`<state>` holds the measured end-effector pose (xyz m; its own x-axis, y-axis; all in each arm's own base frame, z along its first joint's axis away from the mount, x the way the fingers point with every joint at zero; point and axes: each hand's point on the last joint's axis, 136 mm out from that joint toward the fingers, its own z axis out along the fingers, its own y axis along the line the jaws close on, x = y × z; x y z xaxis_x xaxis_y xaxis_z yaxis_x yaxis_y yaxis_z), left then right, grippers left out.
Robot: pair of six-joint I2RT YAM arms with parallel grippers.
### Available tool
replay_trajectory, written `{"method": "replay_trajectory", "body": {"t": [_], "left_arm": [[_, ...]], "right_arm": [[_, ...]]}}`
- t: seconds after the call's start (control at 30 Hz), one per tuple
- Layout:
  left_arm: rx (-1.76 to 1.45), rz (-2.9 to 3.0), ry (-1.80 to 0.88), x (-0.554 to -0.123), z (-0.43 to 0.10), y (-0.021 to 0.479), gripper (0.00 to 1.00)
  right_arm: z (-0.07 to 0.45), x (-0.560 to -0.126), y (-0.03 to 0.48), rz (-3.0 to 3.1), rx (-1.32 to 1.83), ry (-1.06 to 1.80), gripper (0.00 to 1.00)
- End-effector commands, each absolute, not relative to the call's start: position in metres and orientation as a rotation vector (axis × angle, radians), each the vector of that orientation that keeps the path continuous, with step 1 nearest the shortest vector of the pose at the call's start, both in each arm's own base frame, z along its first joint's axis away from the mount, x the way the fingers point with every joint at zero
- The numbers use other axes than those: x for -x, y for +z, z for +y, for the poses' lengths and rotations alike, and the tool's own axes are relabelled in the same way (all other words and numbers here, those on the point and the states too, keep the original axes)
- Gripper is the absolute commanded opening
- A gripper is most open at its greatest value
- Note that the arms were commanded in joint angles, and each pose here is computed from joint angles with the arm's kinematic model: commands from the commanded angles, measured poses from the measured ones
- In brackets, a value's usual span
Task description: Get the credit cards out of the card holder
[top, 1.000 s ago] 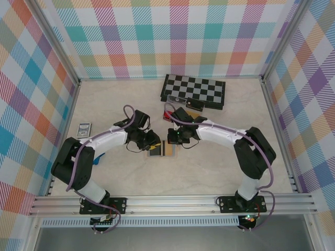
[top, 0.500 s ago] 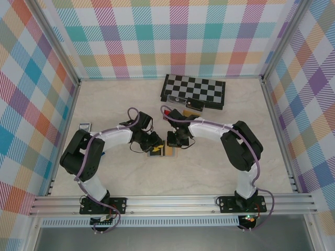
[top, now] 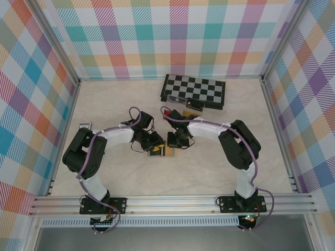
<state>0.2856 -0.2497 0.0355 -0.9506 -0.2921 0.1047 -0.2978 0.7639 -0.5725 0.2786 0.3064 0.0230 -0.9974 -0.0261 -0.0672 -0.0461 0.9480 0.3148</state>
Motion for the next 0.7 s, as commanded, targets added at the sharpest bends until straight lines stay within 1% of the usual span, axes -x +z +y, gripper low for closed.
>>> {"method": "replay_trajectory", "body": {"t": [0.0,0.17,0.37,0.57,0.67], "left_arm": [[-0.461,-2.957,0.91,-0.282,-0.246,0.03,0.24],[-0.44,-2.962,0.875,-0.279,-0.244,0.024,0.25],[-0.421,-2.995,0.775,-0.276,-0.232,0.018,0.24],[-0.4,-3.0,0.799,-0.278,-0.235,0.023,0.24],[-0.397,-2.99,0.806,-0.277,-0.237,0.021,0.24]], "right_arm": [[0.292,-0.27,0.002,3.113,0.021,0.405,0.0],[0.287,-0.268,-0.002,3.125,0.029,0.386,0.0],[0.28,-0.269,-0.001,3.117,0.037,0.364,0.0],[0.288,-0.275,0.013,3.065,0.082,0.446,0.0],[0.287,-0.277,0.015,3.071,0.073,0.424,0.0]]}}
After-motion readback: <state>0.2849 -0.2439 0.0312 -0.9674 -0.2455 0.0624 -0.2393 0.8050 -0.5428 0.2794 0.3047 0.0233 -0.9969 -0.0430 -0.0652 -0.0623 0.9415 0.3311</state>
